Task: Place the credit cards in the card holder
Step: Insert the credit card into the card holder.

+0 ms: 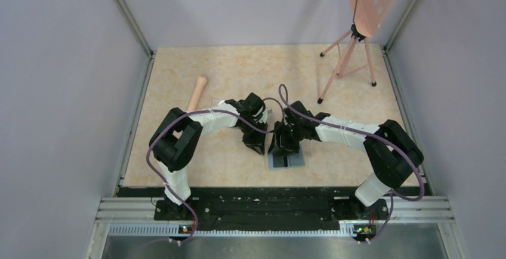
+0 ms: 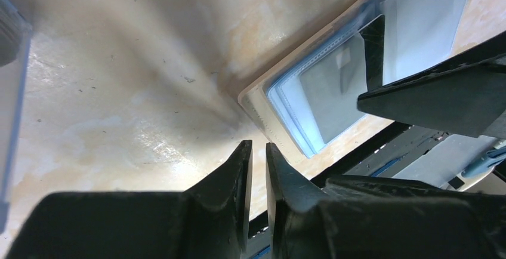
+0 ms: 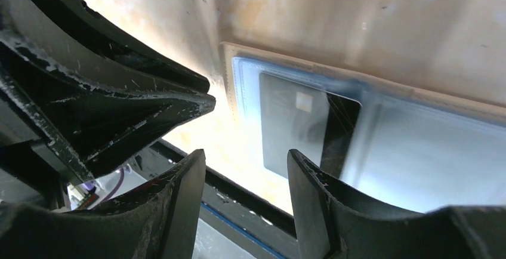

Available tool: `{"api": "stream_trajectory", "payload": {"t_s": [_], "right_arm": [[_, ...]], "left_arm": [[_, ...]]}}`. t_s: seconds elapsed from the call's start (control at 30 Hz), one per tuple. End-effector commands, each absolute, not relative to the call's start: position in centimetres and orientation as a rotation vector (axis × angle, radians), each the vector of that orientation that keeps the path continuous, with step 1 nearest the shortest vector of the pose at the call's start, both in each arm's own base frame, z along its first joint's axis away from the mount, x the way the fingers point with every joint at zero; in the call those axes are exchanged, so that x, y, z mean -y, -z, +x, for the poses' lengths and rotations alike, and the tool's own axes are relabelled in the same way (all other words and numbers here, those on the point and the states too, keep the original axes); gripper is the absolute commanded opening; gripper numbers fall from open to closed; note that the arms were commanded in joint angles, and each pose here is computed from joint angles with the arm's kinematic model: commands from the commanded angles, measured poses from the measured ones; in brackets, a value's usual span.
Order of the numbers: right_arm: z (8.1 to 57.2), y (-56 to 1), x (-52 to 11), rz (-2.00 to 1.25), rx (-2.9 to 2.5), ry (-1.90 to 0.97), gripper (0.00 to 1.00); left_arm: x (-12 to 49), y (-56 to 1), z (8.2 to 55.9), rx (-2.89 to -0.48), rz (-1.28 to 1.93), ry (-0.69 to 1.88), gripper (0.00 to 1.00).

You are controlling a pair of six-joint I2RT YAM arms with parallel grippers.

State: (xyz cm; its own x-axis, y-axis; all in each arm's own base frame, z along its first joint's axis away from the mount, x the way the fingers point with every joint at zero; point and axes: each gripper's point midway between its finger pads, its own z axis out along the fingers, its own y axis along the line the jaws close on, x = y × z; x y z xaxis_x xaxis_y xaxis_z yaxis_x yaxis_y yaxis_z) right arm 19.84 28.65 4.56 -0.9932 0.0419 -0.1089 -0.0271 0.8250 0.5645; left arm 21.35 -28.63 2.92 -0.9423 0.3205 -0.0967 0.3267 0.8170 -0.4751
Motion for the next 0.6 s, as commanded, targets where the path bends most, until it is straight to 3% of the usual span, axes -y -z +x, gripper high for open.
{"api": "stream_trajectory", "payload": {"t_s": [0.0, 0.4, 0.57], "right_arm": [[20.9, -6.2, -26.7, 0.051, -2.838, -0.833, 0.53], [18.9, -2.1, -24.5, -0.003, -3.004, -0.677, 0.52], [19.5, -2.4, -26.2, -0.057, -3.007, -0.768, 0.42]], "left_arm": [[29.3, -4.4, 22.1, -2.928, 0.583, 0.809, 0.2], [30.1, -3.5, 22.2, -2.961, 0.634, 0.845, 0.19], [30.5, -3.7, 22.7, -2.954, 0.655, 0.848, 0.19]]}}
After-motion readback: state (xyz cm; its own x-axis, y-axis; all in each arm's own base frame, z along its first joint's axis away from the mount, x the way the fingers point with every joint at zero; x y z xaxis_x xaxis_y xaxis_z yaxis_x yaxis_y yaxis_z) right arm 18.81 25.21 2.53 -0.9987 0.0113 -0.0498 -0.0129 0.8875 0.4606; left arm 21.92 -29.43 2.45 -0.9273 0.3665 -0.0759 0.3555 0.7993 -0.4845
